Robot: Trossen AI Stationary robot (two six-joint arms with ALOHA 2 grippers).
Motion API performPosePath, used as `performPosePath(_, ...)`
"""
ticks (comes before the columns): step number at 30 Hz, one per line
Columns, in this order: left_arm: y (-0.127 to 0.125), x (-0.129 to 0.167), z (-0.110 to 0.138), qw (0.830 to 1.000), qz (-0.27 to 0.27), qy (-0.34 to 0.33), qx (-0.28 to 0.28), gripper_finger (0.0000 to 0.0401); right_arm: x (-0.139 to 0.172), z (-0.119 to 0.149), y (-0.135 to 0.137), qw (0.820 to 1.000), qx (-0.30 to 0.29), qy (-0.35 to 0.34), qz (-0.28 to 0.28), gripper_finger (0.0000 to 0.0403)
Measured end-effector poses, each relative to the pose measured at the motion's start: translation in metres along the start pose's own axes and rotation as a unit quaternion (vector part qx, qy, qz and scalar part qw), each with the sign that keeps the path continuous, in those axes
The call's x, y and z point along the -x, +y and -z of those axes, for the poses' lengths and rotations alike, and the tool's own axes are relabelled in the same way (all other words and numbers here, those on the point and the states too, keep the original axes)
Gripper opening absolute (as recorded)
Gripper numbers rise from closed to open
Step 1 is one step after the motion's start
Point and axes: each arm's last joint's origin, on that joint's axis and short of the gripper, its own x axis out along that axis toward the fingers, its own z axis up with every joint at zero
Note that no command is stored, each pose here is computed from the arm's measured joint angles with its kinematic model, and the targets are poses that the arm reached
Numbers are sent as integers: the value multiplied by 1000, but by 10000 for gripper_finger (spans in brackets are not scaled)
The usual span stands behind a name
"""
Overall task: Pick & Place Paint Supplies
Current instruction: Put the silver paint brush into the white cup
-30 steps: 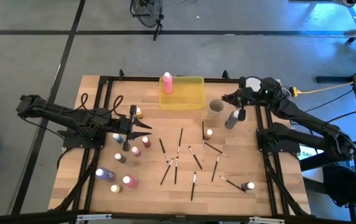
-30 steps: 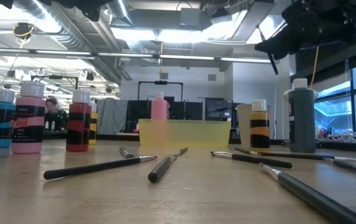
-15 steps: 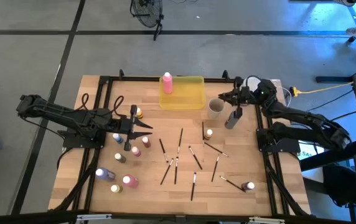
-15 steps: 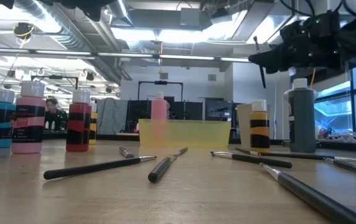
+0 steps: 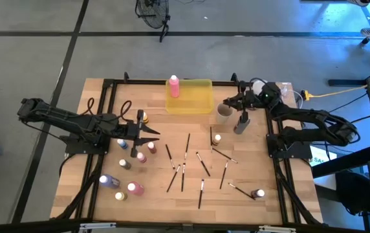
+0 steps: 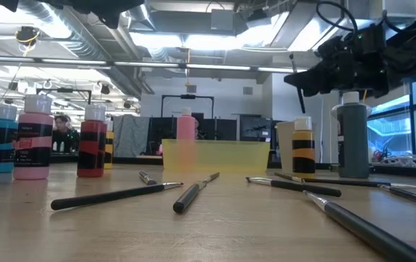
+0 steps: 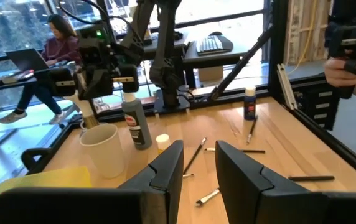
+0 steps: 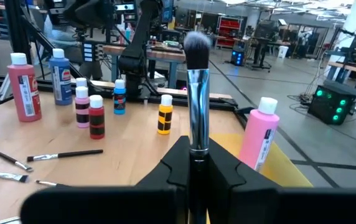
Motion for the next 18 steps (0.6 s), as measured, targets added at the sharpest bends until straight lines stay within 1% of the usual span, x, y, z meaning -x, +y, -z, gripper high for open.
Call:
performPosePath(3, 0, 0, -1, 1000, -6, -4, 1, 88, -1, 2, 0, 1000, -2, 1, -7, 21)
performPosePath(18, 1, 0, -1, 1000, -18, -6, -2, 88, -2, 3, -1, 1000, -6, 4, -7, 21)
